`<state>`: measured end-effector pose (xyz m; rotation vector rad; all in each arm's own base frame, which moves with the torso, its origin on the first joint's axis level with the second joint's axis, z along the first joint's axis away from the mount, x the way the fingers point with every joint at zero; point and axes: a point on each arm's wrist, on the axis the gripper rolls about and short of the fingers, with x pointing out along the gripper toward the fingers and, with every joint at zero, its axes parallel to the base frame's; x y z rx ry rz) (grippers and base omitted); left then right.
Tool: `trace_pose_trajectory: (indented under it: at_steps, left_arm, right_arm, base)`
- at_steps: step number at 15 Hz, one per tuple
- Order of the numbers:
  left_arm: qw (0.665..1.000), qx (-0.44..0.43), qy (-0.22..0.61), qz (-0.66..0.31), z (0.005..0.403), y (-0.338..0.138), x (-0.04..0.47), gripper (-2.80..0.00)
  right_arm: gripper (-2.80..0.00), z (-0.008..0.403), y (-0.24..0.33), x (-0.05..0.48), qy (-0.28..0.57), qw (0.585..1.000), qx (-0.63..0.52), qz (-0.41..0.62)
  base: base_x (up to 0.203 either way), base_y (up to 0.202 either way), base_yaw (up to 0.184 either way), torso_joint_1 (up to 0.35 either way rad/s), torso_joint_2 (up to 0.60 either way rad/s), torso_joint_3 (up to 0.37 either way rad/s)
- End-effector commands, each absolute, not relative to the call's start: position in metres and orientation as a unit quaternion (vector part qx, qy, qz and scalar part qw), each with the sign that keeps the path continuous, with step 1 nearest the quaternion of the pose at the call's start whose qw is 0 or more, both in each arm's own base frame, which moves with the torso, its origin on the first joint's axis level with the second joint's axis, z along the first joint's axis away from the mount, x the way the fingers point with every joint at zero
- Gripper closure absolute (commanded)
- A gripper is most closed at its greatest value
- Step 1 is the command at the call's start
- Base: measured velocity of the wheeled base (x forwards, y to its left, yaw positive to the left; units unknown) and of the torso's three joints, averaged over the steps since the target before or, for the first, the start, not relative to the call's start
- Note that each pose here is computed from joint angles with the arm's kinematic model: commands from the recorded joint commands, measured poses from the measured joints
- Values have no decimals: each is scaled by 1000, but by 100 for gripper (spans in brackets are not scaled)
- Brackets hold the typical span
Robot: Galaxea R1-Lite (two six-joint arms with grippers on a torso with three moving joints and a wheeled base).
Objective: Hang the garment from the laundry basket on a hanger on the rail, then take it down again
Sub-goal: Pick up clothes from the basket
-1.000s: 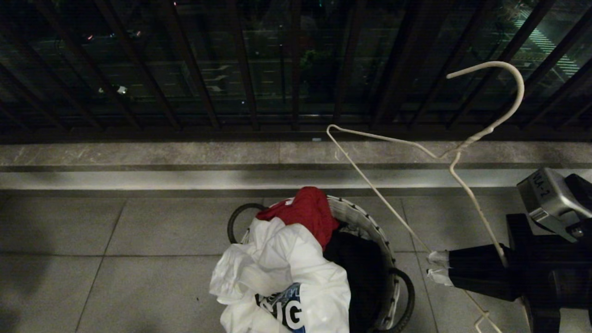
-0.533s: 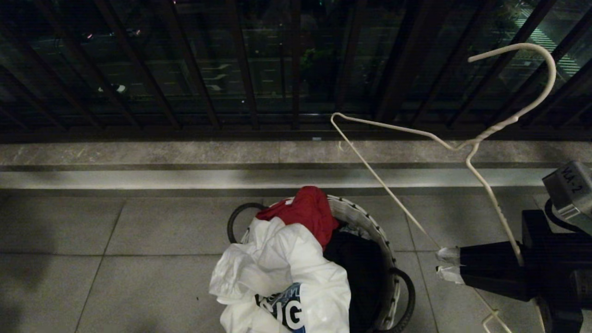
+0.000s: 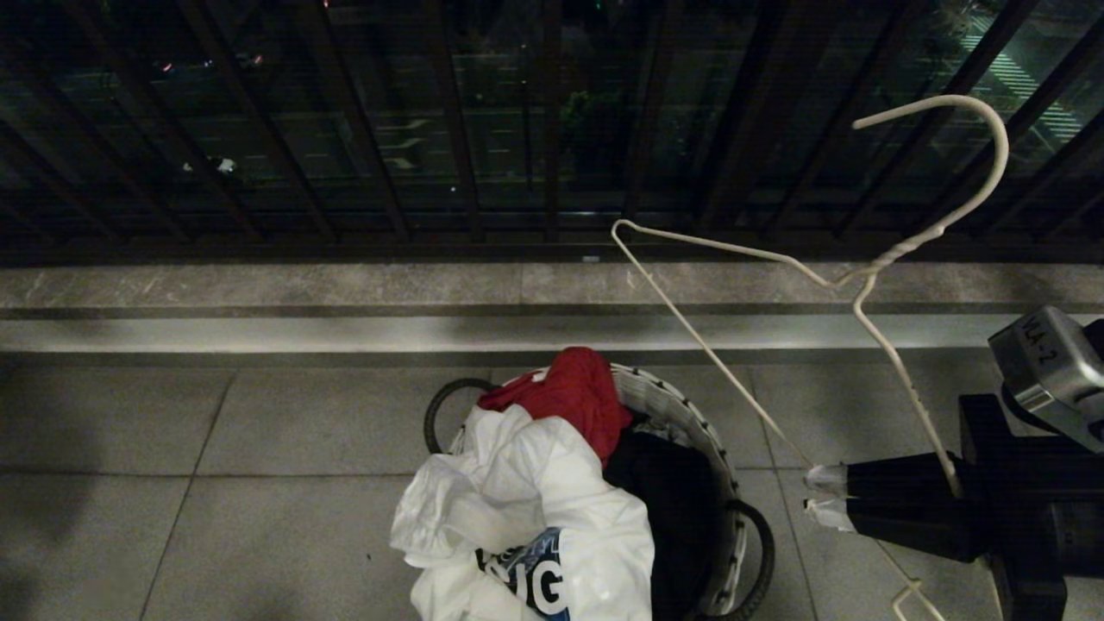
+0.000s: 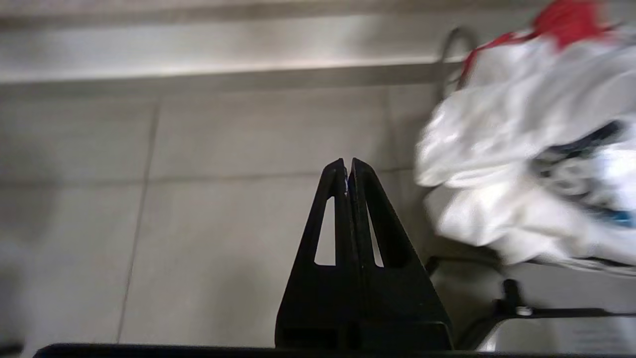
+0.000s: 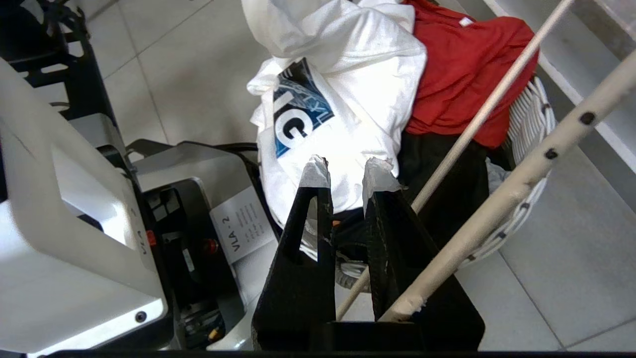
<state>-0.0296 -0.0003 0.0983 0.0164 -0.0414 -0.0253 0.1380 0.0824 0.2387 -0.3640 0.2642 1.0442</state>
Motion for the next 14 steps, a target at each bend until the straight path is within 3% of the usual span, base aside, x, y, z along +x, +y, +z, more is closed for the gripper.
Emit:
trace_pose_trajectory:
  at_steps: [1, 4, 8, 12, 14]
  left_arm:
    - [999, 8, 3, -44, 124, -2, -22, 0]
    - [986, 6, 104, -131, 150, -6, 14, 0]
    - [943, 34, 229, -237, 169, -14, 84, 0]
    - [893, 65, 283, -343, 172, -44, 136, 0]
    - [885, 60, 286, -363, 166, -56, 151, 0]
  right_arm:
    - [0, 238, 83, 139, 127, 841, -173, 497]
    - [0, 239, 82, 137, 123, 842, -173, 496]
    - [0, 239, 82, 138, 125, 845, -175, 489]
    - [0, 239, 82, 139, 127, 847, -175, 485]
    - [0, 240, 82, 140, 123, 850, -175, 482]
  base:
    - [0, 0, 0, 0, 0, 0]
    - [0, 0, 0, 0, 0, 0]
    - [0, 0, 0, 0, 0, 0]
    - [0, 0, 0, 0, 0, 0]
    - [0, 0, 0, 0, 0, 0]
